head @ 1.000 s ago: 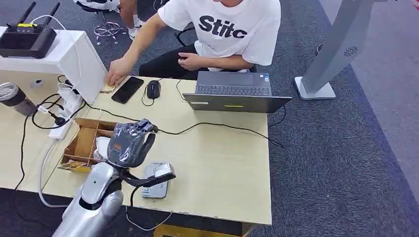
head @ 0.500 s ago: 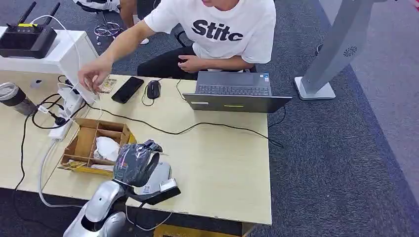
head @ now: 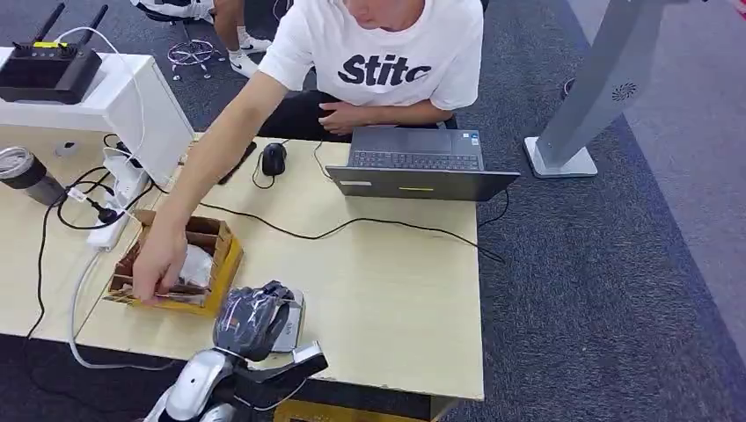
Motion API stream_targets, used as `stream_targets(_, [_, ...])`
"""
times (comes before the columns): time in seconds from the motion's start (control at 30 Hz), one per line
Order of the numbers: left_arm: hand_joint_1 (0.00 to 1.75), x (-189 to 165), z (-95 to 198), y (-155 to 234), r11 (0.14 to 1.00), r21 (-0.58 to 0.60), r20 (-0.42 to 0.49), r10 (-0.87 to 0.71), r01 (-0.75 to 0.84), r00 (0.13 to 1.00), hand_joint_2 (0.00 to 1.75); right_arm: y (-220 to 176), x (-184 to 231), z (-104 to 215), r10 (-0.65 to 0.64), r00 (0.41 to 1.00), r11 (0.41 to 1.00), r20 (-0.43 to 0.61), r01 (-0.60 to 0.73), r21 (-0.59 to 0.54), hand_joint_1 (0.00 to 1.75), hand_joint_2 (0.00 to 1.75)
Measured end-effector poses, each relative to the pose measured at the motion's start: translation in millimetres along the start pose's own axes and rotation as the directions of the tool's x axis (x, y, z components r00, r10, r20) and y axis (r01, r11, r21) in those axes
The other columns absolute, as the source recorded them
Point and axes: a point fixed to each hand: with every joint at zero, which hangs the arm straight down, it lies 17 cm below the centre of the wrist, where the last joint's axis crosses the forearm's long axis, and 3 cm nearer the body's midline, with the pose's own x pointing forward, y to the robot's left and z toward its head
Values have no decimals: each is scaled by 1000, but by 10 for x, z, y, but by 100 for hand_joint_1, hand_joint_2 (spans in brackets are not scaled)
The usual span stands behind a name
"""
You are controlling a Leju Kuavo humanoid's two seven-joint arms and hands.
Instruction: Pass the card to the sensor for recognition and then transmit it.
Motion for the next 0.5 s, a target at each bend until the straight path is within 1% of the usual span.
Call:
stream_targets(0.13, [175, 28, 38, -92, 1000, -21, -4, 11, -11, 1000, 175, -1, 0, 0, -1, 1000, 1000, 0, 1, -1, 0, 175])
stream_targets(0.3, [175, 10, 115, -246, 997, -75, -23, 19, -20, 1000, 175, -7, -20, 0, -5, 1000, 1000, -11, 5, -5, 0, 175])
stream_targets(0.4, [175, -67, 192, -365, 993, -116, -58, 6, -12, 998, 175, -8, -26, 0, -9, 1000, 1000, -14, 8, -6, 0, 175])
stream_targets(0.5, [175, -236, 272, -444, 988, -156, -98, -34, 18, 995, 175, -11, -36, 1, -14, 1000, 1000, -18, 14, -7, 0, 175])
